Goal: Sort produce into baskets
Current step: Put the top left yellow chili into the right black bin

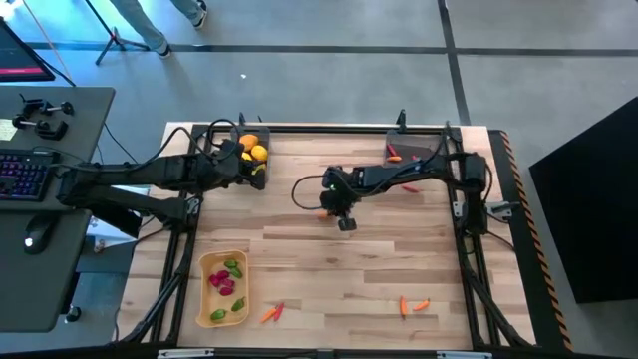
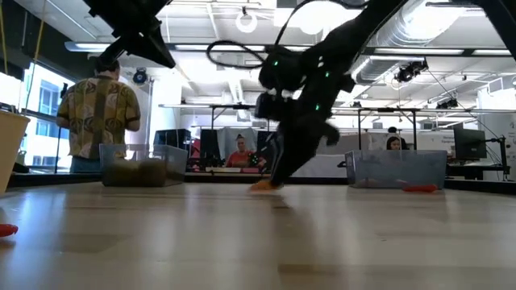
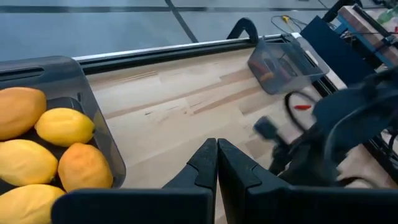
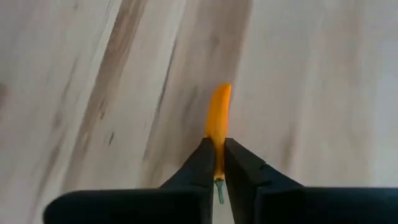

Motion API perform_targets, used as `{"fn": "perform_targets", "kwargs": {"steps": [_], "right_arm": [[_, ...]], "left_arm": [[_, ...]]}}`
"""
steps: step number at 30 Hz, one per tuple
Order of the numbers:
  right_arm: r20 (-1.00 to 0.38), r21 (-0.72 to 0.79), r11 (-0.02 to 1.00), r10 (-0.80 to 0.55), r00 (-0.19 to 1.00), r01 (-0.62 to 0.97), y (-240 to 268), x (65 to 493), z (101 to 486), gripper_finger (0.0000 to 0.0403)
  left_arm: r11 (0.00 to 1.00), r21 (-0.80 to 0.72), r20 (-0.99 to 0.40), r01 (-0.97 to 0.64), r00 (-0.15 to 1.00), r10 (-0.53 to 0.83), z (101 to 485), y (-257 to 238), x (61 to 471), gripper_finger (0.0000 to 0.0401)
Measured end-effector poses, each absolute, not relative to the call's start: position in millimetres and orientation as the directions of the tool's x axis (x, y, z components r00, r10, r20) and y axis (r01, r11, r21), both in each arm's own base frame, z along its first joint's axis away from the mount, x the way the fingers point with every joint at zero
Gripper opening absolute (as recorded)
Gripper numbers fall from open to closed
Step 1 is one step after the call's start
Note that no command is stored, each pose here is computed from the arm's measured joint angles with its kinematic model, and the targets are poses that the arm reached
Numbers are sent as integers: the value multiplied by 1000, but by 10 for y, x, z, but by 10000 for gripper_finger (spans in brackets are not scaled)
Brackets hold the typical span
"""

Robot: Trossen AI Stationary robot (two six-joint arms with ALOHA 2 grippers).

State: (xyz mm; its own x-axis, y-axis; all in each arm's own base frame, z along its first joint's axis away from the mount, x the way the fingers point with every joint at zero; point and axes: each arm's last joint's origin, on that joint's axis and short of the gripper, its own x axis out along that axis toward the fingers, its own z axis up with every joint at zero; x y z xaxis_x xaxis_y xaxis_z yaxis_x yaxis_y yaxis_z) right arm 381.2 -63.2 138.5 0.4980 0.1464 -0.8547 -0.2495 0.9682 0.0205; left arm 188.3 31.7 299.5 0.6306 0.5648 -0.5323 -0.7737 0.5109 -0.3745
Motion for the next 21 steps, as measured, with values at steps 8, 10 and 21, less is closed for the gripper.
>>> {"fn": "perform_targets", "kwargs": {"steps": [8, 10, 21], "right_arm": [[-830, 59, 997, 76, 552, -48, -903, 3218, 2135, 3], [-821, 72, 995, 19, 570, 71, -935, 2951, 2211, 3], [-752, 238, 651, -346, 561, 721, -533, 1726, 2026, 1]], "left_arm": [[538, -326, -530, -778, 621, 577, 2995, 324, 1879, 0], [546, -317, -531, -775, 622, 575, 2995, 324, 1879, 0], [625, -218, -533, -750, 628, 568, 2998, 349, 1881, 0]]}}
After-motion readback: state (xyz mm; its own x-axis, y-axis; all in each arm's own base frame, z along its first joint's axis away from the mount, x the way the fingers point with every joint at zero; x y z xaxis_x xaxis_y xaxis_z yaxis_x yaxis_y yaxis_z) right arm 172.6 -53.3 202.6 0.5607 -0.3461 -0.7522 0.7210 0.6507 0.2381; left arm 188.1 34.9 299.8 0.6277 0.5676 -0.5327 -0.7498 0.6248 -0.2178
